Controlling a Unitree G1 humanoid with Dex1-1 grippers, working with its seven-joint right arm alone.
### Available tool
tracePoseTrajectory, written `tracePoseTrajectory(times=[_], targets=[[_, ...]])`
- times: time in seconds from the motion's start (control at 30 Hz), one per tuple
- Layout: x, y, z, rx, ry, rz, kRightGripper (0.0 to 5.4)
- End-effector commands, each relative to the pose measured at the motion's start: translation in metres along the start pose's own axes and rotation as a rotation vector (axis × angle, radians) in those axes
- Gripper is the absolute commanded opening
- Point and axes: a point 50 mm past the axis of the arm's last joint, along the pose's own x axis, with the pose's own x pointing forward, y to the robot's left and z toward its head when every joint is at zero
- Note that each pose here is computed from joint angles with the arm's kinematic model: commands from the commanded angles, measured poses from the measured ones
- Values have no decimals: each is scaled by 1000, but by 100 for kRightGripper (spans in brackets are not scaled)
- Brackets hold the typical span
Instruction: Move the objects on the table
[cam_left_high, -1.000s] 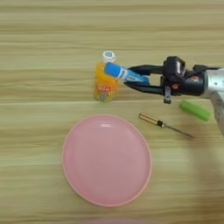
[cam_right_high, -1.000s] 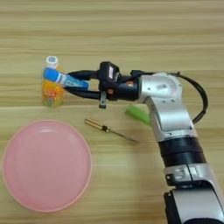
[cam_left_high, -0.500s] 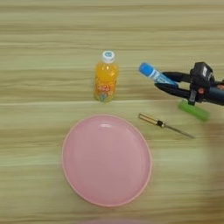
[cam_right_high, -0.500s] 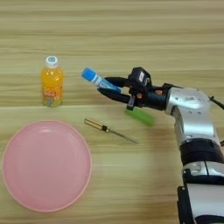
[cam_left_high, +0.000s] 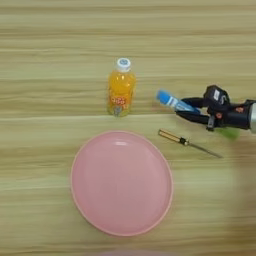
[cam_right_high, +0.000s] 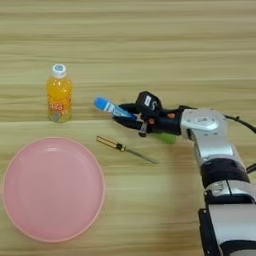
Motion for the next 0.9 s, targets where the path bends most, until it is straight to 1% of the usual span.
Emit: tracePoseTrajectory(times=[0.03, 0.43, 0.83, 0.9], targets=[[-2, -26, 28, -100, -21, -84, 140], [8, -21, 11, -29, 27, -52, 140], [10, -16, 4, -8, 48, -14, 140], [10, -15, 3, -8, 49, -8, 170]])
